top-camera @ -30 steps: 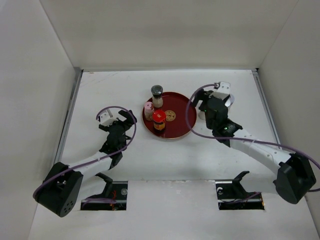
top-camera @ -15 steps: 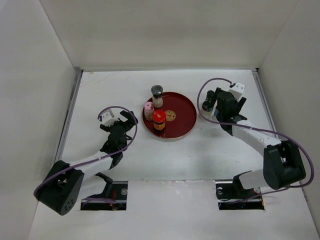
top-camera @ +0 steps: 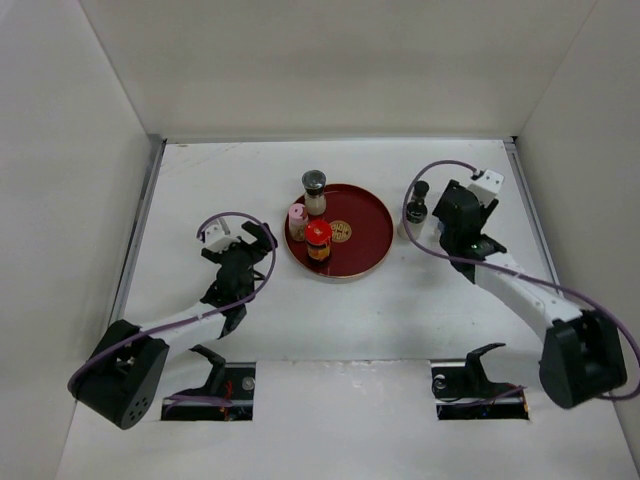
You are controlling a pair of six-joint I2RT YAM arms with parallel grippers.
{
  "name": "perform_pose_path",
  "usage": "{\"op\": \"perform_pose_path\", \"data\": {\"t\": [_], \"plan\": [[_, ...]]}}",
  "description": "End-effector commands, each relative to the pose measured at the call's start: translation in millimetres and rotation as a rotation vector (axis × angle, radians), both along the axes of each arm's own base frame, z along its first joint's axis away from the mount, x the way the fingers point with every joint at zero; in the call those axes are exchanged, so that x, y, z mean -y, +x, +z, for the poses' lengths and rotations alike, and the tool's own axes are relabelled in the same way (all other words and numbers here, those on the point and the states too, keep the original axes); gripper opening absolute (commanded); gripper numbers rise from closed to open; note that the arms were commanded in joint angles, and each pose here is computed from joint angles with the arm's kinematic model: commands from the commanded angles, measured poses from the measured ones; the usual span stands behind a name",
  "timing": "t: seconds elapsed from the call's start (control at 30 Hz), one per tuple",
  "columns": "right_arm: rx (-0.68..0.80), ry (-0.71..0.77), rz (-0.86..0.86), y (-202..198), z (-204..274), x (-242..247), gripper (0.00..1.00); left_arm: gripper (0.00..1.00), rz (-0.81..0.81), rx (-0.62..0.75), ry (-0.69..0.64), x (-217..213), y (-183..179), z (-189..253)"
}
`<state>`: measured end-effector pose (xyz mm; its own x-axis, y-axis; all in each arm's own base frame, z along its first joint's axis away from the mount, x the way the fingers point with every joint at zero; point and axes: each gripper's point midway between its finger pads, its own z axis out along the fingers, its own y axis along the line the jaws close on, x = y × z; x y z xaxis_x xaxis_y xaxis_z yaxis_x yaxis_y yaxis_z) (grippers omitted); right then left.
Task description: Organize the condiment bottles
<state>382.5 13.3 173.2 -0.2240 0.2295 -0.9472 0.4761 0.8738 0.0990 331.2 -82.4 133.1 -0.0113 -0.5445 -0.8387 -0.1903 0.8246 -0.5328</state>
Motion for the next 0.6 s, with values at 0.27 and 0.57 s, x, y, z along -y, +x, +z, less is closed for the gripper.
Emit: {"op": "perform_pose_path", "data": {"t": [0.27,0.57], "plan": [[0.486,0.014,0.088,-38.8,204.7,-40.4,0.53,0.99,-0.015,0.065,-0.045,7.9,7.7,23.0],[0.462,0.075,0.523,21.3,188.7,-198.9,0.53,0.99,-0.008,0.066,-0.045,5.3,6.7,22.8]]}}
